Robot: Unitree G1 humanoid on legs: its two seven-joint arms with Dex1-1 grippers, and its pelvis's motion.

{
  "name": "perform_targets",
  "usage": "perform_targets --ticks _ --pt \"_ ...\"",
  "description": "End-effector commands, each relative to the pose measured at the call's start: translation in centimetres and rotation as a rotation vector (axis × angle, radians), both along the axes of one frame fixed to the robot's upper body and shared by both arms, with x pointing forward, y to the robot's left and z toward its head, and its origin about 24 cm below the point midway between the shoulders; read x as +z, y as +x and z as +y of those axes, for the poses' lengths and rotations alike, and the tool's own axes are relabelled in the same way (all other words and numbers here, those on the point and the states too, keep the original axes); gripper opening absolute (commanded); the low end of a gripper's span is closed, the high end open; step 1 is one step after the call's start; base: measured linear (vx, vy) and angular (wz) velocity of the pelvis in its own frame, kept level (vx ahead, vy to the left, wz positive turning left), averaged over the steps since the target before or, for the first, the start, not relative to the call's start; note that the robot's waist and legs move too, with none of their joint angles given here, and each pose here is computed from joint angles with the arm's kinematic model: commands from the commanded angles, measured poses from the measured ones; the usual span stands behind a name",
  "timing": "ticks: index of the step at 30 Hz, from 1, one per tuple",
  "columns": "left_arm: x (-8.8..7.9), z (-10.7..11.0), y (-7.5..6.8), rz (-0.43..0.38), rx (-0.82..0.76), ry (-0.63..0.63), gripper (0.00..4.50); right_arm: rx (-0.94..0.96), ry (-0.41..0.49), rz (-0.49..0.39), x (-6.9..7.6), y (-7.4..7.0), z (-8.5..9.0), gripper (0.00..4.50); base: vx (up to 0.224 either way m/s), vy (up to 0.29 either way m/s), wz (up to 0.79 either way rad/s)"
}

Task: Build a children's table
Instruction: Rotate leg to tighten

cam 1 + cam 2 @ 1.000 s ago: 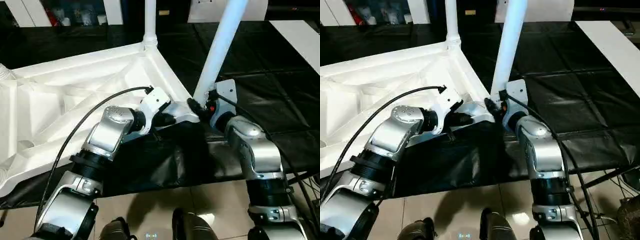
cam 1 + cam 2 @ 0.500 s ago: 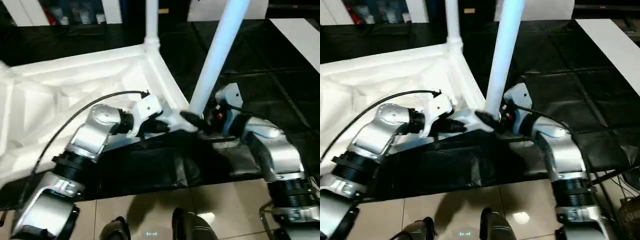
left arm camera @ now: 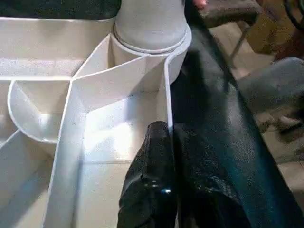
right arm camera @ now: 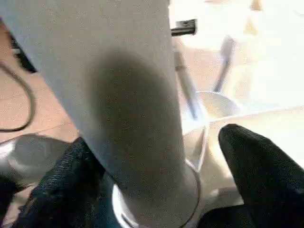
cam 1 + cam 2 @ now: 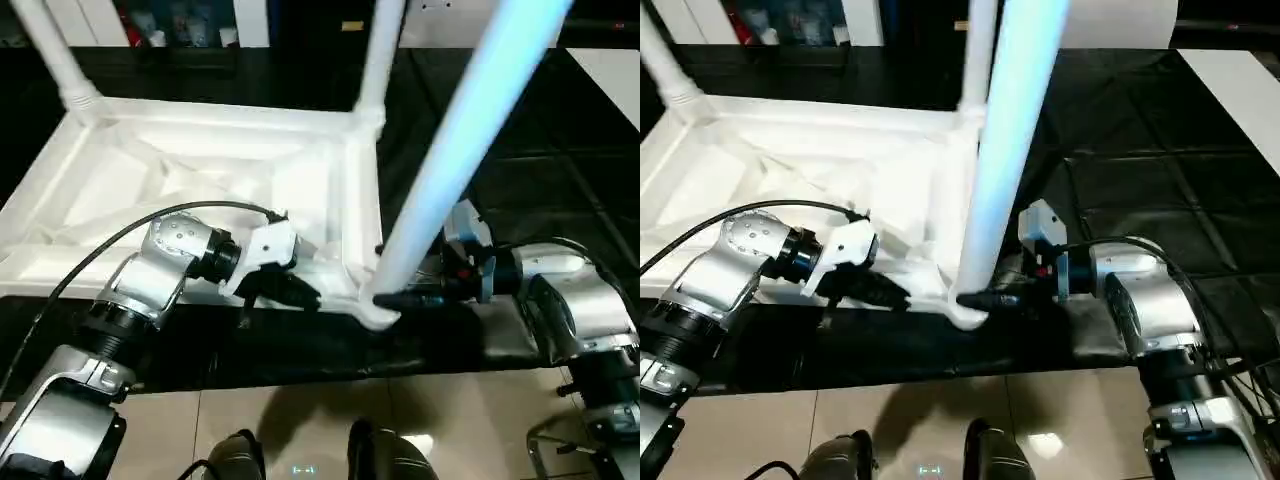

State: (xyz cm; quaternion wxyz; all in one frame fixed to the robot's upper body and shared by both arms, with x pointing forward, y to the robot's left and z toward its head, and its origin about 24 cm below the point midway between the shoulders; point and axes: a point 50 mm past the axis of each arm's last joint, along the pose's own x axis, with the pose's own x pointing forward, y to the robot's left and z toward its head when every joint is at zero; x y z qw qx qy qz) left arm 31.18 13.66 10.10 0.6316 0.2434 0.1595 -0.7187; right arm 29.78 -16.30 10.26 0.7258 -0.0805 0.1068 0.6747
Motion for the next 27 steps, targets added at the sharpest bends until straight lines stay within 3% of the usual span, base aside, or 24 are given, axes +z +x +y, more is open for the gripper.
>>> perform_targets --ticks 1,15,23,27 --pt "-0.5 -0.6 -0.8 0.042 -0.123 0.025 0.00 0.020 -0.008 -0.001 0.1 0.0 -0.4 3.61 0.000 0.000 0.00" --pt "-0.5 -0.6 -0.5 0.018 -0.147 0.027 0.00 0.139 -0.005 0.025 -0.2 -0.2 0.3 2.36 0.000 0.000 0.00" --pt "-0.5 -0.5 -0.3 0.013 -0.130 0.021 0.00 0.160 0.006 0.044 -0.3 -0.5 0.4 2.07 0.000 0.000 0.00" --pt "-0.6 -1.1 -0.1 0.026 -0.072 -0.035 0.00 0.141 0.053 0.065 -0.5 -1.2 0.8 2.06 0.000 0.000 0.00"
